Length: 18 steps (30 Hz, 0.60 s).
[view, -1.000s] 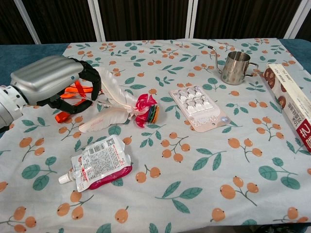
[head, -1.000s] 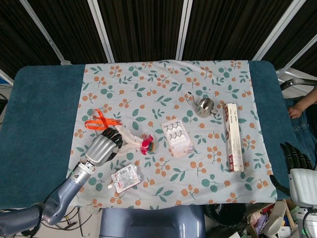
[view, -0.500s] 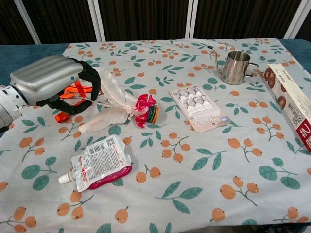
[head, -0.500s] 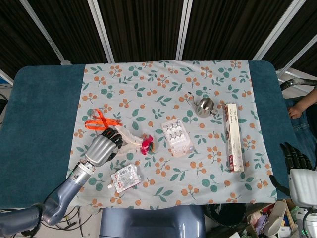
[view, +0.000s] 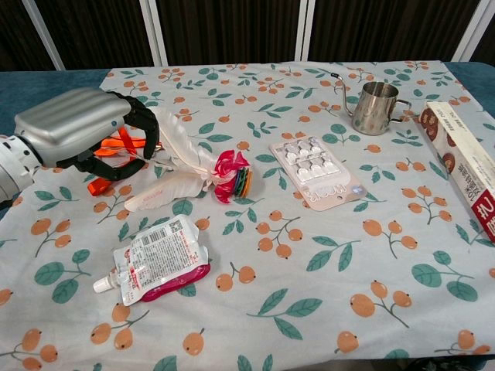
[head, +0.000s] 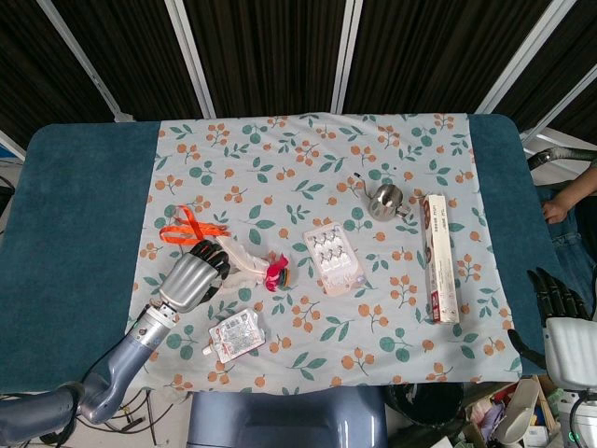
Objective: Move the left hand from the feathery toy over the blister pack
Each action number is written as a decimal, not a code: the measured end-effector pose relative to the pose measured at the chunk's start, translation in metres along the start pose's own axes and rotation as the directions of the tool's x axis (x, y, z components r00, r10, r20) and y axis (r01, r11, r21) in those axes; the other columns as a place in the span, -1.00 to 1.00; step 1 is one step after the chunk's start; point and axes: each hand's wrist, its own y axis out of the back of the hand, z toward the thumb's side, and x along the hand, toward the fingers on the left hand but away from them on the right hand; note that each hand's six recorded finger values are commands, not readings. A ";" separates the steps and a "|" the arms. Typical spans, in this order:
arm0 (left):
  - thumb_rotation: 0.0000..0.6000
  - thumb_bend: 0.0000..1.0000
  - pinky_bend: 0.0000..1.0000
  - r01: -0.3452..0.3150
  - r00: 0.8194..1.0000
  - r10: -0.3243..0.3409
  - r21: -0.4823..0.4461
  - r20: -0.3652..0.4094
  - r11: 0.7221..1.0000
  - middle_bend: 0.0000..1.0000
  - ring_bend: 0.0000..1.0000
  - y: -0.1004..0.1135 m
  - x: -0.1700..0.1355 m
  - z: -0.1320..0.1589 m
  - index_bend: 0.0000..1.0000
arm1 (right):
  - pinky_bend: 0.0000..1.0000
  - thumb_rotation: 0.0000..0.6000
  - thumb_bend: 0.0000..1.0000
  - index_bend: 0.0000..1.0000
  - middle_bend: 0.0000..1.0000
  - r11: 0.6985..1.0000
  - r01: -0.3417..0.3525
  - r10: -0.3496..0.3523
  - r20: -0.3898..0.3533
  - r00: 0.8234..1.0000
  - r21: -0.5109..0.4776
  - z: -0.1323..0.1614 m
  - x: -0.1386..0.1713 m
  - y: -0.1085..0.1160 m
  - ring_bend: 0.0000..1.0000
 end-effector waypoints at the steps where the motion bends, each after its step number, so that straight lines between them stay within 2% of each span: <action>1: 1.00 -0.08 -0.54 0.000 1.000 0.000 0.001 0.001 1.000 -0.25 -0.54 0.000 0.000 0.000 0.15 | -0.68 1.00 -0.72 -0.88 -0.90 1.000 0.001 -0.001 -0.001 1.000 0.000 0.000 0.000 0.000 -0.81; 9: 1.00 -0.08 -0.54 -0.008 1.000 0.008 0.008 0.013 1.000 -0.25 -0.54 0.002 0.003 0.004 0.15 | -0.68 1.00 -0.72 -0.88 -0.90 1.000 0.000 0.000 -0.001 1.000 -0.002 0.000 0.000 0.000 -0.81; 18: 1.00 -0.08 -0.54 -0.036 0.998 0.035 0.032 0.047 0.999 -0.25 -0.54 0.013 0.012 0.014 0.15 | -0.68 1.00 -0.72 -0.88 -0.90 1.000 0.001 -0.001 -0.003 1.000 -0.003 0.001 0.000 0.000 -0.81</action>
